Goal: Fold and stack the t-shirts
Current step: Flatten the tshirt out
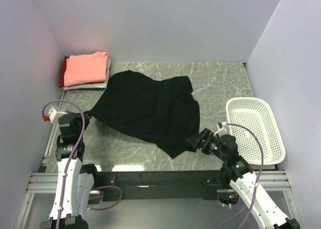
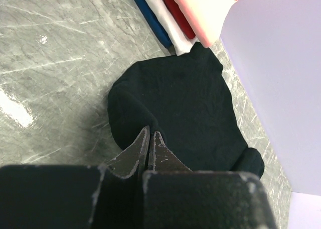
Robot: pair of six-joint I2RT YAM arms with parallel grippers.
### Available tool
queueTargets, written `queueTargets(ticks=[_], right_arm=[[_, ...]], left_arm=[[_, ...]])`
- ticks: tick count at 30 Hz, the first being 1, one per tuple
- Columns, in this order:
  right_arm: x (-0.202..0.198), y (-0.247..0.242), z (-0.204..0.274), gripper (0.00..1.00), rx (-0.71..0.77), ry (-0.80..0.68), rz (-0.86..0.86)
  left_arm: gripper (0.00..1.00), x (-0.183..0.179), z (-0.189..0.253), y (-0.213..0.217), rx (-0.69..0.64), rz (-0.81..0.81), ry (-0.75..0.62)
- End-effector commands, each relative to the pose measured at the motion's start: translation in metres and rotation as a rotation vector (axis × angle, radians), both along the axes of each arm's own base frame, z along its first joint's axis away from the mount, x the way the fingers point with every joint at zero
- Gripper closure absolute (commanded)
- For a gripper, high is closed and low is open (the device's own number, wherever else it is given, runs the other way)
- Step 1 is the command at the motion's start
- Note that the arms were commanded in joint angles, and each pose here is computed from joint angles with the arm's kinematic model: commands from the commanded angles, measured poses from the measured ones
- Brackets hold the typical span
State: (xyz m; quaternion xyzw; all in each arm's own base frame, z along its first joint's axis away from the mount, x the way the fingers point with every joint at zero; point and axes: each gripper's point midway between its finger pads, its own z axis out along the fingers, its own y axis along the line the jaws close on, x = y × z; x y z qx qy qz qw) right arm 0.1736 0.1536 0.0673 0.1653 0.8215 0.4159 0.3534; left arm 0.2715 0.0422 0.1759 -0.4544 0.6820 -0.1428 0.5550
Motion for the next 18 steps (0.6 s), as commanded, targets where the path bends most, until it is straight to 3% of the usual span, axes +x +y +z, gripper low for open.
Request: queueTargets(ticks=[1, 18], right_arm=[[-0.002, 0.010, 0.003, 0.04, 0.044, -0.035, 0.064], [-0.018, 0.020, 0.000, 0.04, 0.133, 0.004, 0.113]], left_arm=[[1.00, 0.004, 0.019, 0.001, 0.027, -0.011, -0.066], [1.00, 0.002, 0.019, 0.000, 0.030, -0.013, -0.071]])
